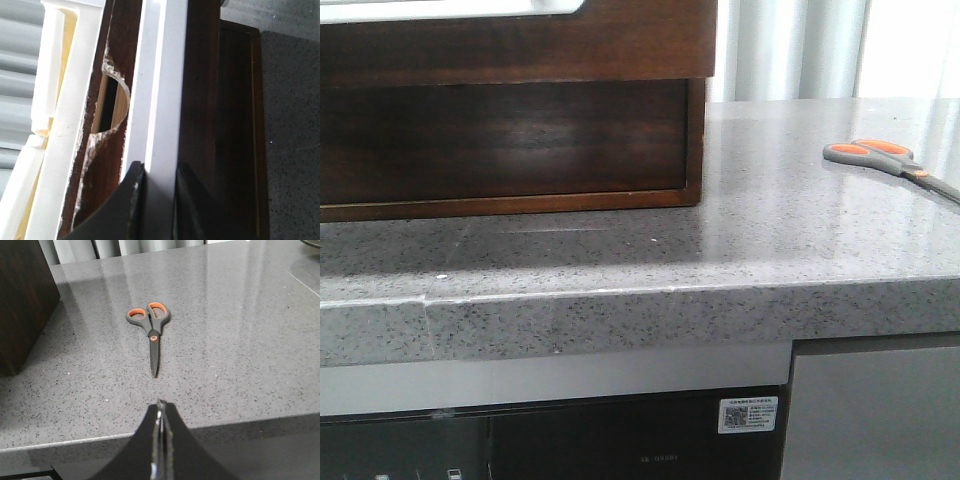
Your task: Put scissors in drawer with both arms
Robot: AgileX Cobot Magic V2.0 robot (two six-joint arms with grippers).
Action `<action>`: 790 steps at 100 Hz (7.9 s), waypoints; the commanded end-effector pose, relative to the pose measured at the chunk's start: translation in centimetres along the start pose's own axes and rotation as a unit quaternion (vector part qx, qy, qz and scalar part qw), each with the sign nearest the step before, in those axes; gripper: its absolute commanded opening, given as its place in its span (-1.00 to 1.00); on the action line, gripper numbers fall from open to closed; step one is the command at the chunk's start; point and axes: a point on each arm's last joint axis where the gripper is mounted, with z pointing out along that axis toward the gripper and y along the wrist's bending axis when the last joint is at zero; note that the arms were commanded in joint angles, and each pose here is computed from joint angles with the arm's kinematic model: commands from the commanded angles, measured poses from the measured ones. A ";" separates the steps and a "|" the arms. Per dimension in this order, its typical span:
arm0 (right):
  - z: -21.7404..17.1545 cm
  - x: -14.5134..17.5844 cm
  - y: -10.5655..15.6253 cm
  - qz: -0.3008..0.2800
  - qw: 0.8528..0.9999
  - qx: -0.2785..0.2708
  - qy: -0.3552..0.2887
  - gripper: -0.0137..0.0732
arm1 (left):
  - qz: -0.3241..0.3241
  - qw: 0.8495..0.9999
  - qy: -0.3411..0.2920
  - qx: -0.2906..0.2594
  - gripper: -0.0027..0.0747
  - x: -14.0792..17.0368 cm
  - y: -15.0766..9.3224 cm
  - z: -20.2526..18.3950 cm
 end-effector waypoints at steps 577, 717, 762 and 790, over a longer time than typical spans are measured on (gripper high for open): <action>16.6 -19.3 28.0 -0.398 0.792 -0.464 0.019 0.02 | -0.288 0.901 -0.119 -0.300 -0.07 -3.3 4.7 -8.4; -3.2 -12.7 7.8 -0.258 0.868 -0.358 -0.226 -0.81 | -0.526 0.793 -0.055 -0.301 -0.98 -1.6 1.8 -11.0; -3.4 -0.2 3.4 -0.254 0.873 -0.351 -0.225 -0.81 | -0.599 0.750 -0.048 -0.276 -0.98 0.1 -2.3 -9.2; -1.8 3.4 3.5 -0.270 0.876 -0.358 -0.177 -0.81 | -0.652 0.709 -0.036 -0.266 -0.98 1.0 -4.1 -8.6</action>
